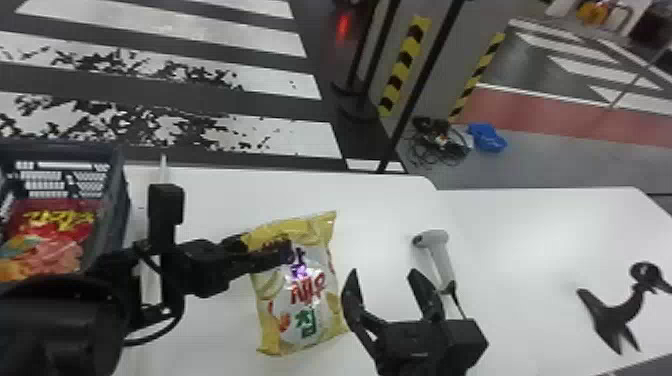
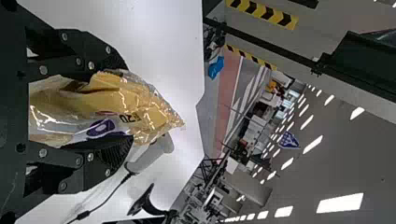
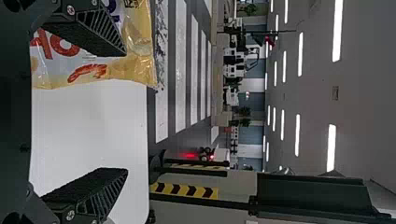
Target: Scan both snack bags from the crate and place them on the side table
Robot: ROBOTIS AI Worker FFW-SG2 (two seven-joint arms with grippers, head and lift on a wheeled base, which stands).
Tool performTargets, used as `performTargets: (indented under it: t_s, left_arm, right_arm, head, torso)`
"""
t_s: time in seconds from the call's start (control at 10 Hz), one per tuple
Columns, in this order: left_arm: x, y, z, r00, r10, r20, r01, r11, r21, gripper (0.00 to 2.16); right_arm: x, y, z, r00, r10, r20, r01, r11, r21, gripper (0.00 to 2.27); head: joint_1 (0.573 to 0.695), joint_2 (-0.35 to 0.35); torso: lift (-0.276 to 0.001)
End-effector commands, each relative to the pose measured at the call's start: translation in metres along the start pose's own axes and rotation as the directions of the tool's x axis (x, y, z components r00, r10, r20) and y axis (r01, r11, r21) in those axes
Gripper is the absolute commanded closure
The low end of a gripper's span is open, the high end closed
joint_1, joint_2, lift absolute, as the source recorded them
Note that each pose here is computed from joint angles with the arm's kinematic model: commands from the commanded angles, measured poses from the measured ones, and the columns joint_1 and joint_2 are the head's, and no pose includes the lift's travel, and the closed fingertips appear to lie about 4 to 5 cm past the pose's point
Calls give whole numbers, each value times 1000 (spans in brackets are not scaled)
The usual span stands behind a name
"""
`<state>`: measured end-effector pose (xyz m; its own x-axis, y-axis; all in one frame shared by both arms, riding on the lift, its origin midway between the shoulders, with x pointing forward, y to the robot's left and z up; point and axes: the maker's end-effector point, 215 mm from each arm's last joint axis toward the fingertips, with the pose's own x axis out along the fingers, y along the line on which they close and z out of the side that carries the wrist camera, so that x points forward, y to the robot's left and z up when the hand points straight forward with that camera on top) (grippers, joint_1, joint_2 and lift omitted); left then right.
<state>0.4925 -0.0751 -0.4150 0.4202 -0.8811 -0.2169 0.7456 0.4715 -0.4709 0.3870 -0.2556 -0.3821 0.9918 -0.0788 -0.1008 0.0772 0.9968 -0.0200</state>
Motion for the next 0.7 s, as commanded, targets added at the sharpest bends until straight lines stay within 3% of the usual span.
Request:
performTargets:
  t_s: [0.0,0.2,0.5,0.6]
  left_arm:
    - [3,-2,12,1000,-4,9,4,999,36,19]
    - [13,-4,36,1000,-14,1,13,993,114,2]
    - [25,0,5,997,-35,-73,42,995,90,-2]
    - [28,-5,3,995,-48,-90,58,993,105,-2]
  right_arm:
    - [-1,0,0,1000,0,0,0,1000,1,113]
    - [-1,1,1,1000,1,3,-1,1000,2,113]
    - [-3,2,0,1000,2,1,-2,1000,4,113]
    - [-3,2,0,1000,2,3,-2,1000,4,113]
  head:
    - [695,-350]
    - [695,-350]
    - [695,-350]
    - [695,-350]
  torso:
    - [-95]
    - [-95]
    - [-95]
    - [-95]
